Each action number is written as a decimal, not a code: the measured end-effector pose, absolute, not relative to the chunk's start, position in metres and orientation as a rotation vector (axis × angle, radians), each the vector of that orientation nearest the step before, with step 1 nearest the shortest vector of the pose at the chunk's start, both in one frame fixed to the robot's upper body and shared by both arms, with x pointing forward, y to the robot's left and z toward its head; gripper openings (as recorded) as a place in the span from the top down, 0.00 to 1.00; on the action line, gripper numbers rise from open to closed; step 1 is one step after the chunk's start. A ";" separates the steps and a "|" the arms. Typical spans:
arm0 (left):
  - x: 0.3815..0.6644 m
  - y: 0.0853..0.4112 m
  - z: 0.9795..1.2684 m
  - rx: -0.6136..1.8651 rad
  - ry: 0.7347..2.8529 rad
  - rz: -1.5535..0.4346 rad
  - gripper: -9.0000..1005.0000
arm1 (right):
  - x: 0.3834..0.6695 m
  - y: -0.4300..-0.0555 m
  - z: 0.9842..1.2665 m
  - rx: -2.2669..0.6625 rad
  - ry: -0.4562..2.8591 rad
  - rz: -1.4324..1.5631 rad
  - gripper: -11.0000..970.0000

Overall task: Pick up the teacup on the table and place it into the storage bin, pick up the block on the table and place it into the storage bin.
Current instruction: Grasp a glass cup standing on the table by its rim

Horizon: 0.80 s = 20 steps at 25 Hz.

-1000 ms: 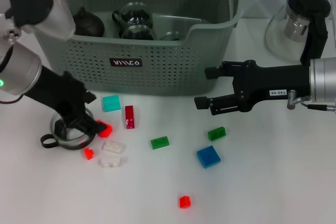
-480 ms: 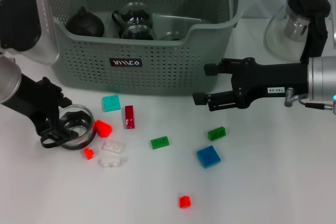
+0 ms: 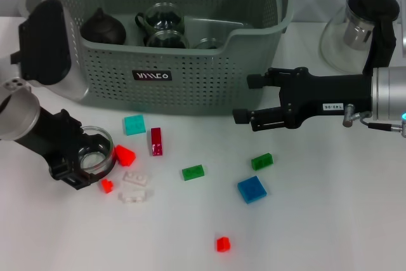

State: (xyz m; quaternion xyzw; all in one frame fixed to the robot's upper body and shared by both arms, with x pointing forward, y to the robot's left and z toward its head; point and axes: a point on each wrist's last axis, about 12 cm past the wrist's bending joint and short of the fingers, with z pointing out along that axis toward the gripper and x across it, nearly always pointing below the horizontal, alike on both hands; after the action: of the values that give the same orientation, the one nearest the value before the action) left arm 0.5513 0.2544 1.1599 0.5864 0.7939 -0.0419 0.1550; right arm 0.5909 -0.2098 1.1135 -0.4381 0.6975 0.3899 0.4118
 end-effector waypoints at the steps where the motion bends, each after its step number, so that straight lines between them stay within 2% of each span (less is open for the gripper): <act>1: 0.552 0.254 1.157 1.682 2.277 -0.117 0.25 | 0.591 -0.210 1.114 -1.102 1.755 0.981 0.03; 7: 0.557 0.252 1.140 1.700 2.301 -0.106 0.25 | 0.591 -0.209 1.113 -1.102 1.754 0.982 0.03; 20: 0.559 0.252 1.126 1.698 2.317 -0.115 0.27 | 0.589 -0.208 1.112 -1.090 1.743 0.987 0.03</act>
State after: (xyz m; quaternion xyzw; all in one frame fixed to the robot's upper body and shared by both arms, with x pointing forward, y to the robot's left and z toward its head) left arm 0.5593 0.2518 1.1255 0.5854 0.7988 -0.0396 0.1328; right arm 0.5893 -0.2077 1.1121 -0.4342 0.6946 0.3934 0.4173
